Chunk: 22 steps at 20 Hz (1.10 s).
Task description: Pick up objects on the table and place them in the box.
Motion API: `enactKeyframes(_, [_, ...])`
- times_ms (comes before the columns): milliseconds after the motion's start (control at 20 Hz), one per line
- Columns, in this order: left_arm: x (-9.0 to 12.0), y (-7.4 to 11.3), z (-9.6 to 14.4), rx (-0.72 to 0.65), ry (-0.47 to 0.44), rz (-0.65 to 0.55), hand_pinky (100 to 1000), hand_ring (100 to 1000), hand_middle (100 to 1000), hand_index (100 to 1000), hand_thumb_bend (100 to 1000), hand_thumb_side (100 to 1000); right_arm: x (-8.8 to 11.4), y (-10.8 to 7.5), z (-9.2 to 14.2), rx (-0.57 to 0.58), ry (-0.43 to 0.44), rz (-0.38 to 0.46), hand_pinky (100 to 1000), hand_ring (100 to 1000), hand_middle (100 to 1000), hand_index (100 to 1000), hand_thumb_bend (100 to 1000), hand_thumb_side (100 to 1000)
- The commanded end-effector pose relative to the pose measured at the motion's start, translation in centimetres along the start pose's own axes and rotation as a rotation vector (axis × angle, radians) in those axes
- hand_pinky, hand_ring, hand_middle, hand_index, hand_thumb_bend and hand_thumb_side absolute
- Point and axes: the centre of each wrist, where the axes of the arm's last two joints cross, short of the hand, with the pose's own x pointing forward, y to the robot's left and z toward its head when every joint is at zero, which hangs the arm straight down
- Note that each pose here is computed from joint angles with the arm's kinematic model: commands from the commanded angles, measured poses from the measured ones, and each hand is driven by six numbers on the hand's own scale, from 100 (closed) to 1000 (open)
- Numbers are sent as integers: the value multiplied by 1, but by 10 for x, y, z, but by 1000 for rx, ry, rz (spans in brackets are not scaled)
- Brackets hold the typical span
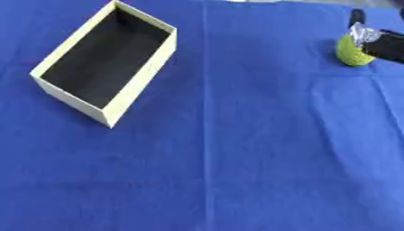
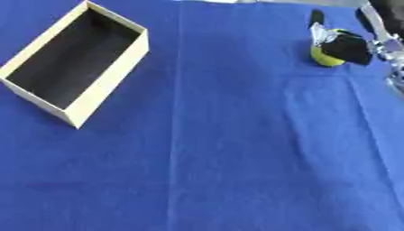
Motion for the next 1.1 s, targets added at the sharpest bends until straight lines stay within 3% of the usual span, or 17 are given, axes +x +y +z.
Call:
enactKeyframes(50, [5, 0, -15, -10, -69, 13, 723, 548, 570, 592, 418, 234, -16, -11, -4, 39, 19, 54, 859, 906, 845, 912, 165, 559])
enactKeyframes(200, [6, 0, -17, -13, -78, 14, 721, 548, 570, 592, 420, 231, -26, -9, -5, 99, 34, 73, 867, 913, 845, 922, 194, 529])
enactKeyframes(500, [6, 0, -16, -19, -78, 8, 721, 548, 570, 592, 418, 232, -37, -22, -12, 153, 60, 50, 869, 903, 842, 939, 257, 359])
enactKeyframes(600, [6, 0, -15, -20, -77, 8, 721, 548, 570, 592, 417, 232, -42, -25, -15, 181, 70, 41, 870, 904, 847, 941, 321, 325])
enactKeyframes(700, [6, 0, -15, -23, -77, 7, 721, 548, 570, 592, 417, 232, -47, -28, -18, 217, 80, 42, 882, 914, 860, 929, 390, 235])
enactKeyframes(1100, [6, -1, -15, -35, -74, 6, 720, 547, 569, 591, 414, 232, -65, -39, -32, 351, 127, 75, 896, 926, 890, 949, 528, 109])
